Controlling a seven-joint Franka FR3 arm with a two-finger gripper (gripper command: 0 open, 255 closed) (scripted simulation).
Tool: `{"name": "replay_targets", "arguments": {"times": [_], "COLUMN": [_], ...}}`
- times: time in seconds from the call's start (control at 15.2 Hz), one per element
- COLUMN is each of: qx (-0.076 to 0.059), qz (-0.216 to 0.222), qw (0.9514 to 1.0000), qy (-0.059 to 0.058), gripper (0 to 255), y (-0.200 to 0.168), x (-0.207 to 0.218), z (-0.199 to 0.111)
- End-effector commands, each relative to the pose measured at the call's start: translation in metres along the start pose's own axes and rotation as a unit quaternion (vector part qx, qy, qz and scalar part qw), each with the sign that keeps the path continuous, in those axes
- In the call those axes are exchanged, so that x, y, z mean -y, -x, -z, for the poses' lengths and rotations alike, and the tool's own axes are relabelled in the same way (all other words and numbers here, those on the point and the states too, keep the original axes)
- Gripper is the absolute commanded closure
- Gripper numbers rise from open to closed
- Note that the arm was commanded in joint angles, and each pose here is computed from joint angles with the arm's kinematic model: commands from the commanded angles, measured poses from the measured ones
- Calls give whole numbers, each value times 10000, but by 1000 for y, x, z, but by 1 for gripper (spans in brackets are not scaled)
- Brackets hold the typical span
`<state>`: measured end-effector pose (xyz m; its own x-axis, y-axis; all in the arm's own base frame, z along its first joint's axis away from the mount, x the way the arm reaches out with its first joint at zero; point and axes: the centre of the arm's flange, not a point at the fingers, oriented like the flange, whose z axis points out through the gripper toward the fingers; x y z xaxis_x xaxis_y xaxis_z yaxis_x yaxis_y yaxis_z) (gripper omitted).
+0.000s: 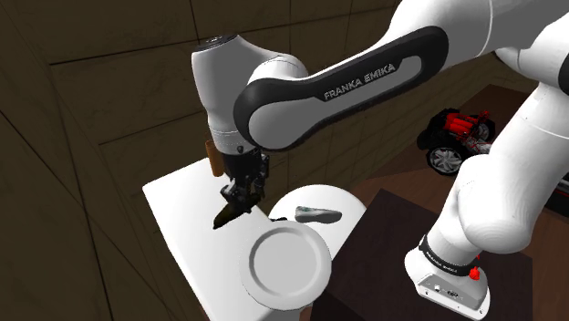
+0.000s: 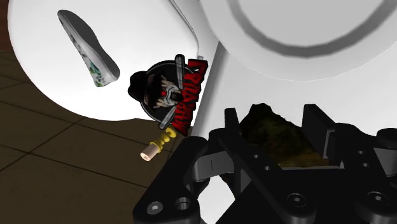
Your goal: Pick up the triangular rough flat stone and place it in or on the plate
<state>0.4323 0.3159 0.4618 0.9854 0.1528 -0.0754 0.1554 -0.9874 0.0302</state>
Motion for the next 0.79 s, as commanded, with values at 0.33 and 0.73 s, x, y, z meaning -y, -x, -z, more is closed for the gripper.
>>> {"name": "replay_targets", "arguments": {"times": [0.33, 0.73], "qx": [2, 2], "qz": [0, 0], "qw": [10000, 10000], "qy": [1, 1], "gripper": [255, 255], "y": [41, 120], "x": [5, 15], "z": [17, 14]}}
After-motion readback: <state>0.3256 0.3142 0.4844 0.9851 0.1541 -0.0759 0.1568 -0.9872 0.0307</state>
